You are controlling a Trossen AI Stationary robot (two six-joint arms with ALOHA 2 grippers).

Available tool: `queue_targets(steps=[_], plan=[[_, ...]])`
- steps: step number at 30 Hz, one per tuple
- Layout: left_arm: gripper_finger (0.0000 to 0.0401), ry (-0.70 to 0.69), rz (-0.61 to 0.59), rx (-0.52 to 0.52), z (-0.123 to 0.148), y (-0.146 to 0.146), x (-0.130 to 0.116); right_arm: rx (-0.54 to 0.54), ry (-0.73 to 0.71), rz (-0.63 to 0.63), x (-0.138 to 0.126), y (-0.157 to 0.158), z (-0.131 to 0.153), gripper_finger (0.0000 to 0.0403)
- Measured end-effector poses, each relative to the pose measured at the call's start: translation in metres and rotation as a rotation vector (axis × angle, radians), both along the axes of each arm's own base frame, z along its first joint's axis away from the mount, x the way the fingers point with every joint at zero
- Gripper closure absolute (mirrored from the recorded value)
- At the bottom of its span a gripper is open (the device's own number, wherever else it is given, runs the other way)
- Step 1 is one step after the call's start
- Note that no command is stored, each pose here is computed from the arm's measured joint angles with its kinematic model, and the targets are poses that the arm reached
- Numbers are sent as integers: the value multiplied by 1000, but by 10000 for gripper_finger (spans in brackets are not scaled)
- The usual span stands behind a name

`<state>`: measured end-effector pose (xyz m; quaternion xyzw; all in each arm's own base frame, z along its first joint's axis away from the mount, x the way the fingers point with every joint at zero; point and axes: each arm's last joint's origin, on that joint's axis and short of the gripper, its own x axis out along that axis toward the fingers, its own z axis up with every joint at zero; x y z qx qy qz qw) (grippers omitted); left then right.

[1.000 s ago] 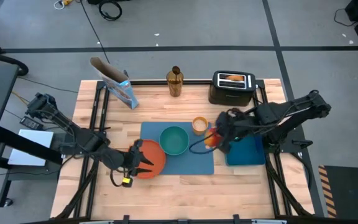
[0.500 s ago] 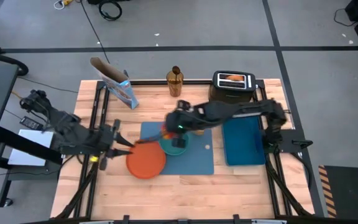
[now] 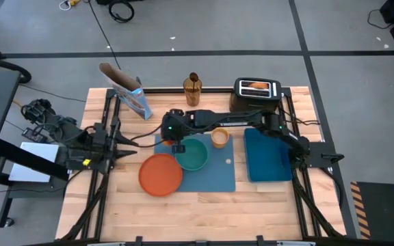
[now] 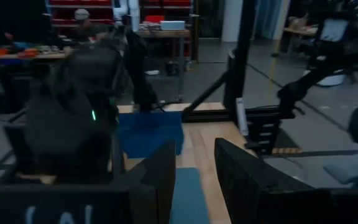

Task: Arrange a breakfast setting
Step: Put the apple on the light blue mat

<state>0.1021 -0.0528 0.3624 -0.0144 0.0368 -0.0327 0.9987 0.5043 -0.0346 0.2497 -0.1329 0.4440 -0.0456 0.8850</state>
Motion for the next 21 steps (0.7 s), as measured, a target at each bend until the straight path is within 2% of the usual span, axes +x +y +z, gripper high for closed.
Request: queue_targets(steps=[3,8,21], plan=[[283,-1,33,37,0,1,1,-12,25,4,4,-8,-14,383],[283,-5,63,89,0,2,1,-40,-34,16,9,-15,-14,382],[283,-1,62,120,-1,1,1,-35,-76,89,12,-18,-23,382]])
